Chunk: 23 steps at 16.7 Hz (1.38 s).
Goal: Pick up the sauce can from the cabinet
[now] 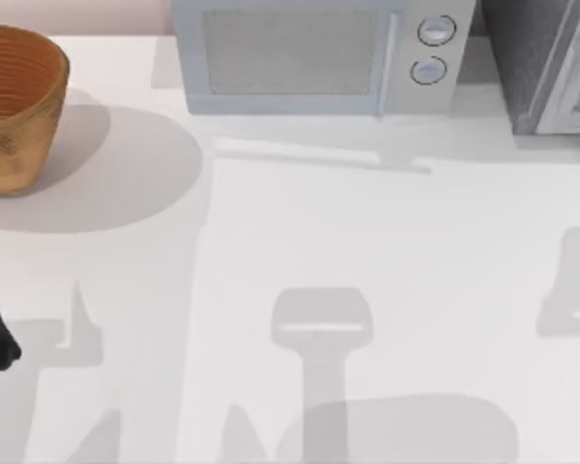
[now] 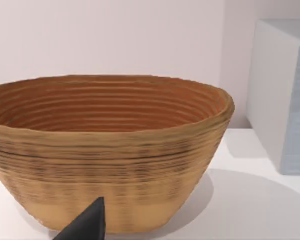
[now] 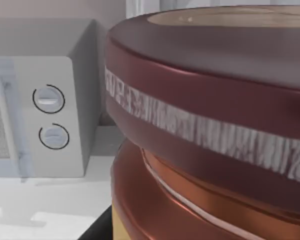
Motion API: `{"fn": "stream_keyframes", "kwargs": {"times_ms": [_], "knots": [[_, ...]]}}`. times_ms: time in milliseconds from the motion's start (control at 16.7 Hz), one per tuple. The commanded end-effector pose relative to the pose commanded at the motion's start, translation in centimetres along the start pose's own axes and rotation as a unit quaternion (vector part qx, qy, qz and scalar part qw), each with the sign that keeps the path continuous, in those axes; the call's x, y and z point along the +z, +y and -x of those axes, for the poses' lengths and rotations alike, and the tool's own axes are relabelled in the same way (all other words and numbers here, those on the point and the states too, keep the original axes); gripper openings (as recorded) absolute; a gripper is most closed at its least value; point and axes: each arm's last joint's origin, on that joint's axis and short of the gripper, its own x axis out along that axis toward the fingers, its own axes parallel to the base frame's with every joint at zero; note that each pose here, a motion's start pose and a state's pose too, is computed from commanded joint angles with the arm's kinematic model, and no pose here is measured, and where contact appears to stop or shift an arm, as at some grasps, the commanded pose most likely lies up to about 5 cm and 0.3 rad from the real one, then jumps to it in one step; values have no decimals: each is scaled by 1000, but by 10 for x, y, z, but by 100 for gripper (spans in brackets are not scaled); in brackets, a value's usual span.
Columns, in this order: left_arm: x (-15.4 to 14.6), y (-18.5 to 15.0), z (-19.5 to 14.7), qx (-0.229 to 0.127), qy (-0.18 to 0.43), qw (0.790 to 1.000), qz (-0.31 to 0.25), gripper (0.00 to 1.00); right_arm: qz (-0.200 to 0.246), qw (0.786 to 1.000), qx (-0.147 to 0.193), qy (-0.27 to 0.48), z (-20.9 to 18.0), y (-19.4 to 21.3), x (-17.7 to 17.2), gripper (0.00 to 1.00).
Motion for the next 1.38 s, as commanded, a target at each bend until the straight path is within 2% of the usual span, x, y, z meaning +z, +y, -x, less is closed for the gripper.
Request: {"fn": "stream_keyframes", "kwargs": {"times_ms": [120,300,720,840,1080,1380], "knots": [[0,0,0,0,0,1000,0,100,-1,1000,0,-13,0,-3,-33,0],[0,0,0,0,0,1000,0,100,-2,999,1,-35,-1,-5,-61,0],[0,0,0,0,0,1000,0,100,-3,999,2,-38,-1,-5,-69,0],[0,0,0,0,0,1000,0,100,-2,999,11,-42,-3,-4,-65,0],[0,0,0,0,0,1000,0,100,0,997,58,-56,-13,0,-50,0],[0,0,0,0,0,1000,0,100,5,988,143,-54,-48,9,-37,0]]}}
